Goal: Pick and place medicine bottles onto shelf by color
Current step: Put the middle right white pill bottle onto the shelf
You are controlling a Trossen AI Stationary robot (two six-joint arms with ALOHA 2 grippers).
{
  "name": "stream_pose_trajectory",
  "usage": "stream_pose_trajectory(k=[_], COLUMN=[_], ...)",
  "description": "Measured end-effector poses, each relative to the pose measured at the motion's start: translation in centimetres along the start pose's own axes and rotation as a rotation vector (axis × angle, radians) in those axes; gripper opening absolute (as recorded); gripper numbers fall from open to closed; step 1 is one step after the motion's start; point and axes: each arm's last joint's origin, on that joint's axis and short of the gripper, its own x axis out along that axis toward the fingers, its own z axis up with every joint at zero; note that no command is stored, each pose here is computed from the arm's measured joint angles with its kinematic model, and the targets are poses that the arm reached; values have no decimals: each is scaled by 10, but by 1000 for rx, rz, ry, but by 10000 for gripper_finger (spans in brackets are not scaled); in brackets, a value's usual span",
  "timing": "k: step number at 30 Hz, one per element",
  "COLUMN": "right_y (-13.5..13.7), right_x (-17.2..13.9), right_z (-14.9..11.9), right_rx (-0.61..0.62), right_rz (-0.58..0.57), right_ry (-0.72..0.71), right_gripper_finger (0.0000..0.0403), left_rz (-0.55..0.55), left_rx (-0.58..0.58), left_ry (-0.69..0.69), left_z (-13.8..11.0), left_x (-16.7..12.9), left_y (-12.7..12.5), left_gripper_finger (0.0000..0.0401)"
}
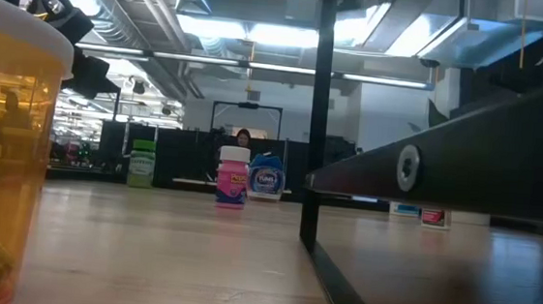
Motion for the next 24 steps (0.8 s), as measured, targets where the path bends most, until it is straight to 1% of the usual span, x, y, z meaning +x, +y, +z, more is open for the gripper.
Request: stream_pose_trajectory(k=[4,10,14,16,18,19,20,22,24], right_y=[0,-1,0,1,1,2,3,4,2], right_x=[0,0,0,0,0,0,0,-1,-1], right_z=[0,2,2,2,3,4,5,9,15], right_rx=[3,46,126,153,158,145,130,105,96], right_rz=[0,1,36,47,83,115,154,217,235], right_ry=[0,-6,-17,-20,-33,-45,-62,-106,-148], right_gripper_finger=[307,307,307,307,307,307,307,307,307], left_rz=[0,0,0,2,-14,-51,-117,-288,-410], left_rx=[0,0,0,-4,-29,-48,-63,-95,-132], left_ry=[0,0,0,-3,-18,-36,-60,-131,-184], left_z=[0,0,0,0,2,3,4,9,17], left_x=[0,0,0,0,0,0,0,-2,-4], left_y=[0,0,0,0,0,-1,-3,-6,-6], left_gripper_finger=[0,0,0,0,0,0,0,0,0])
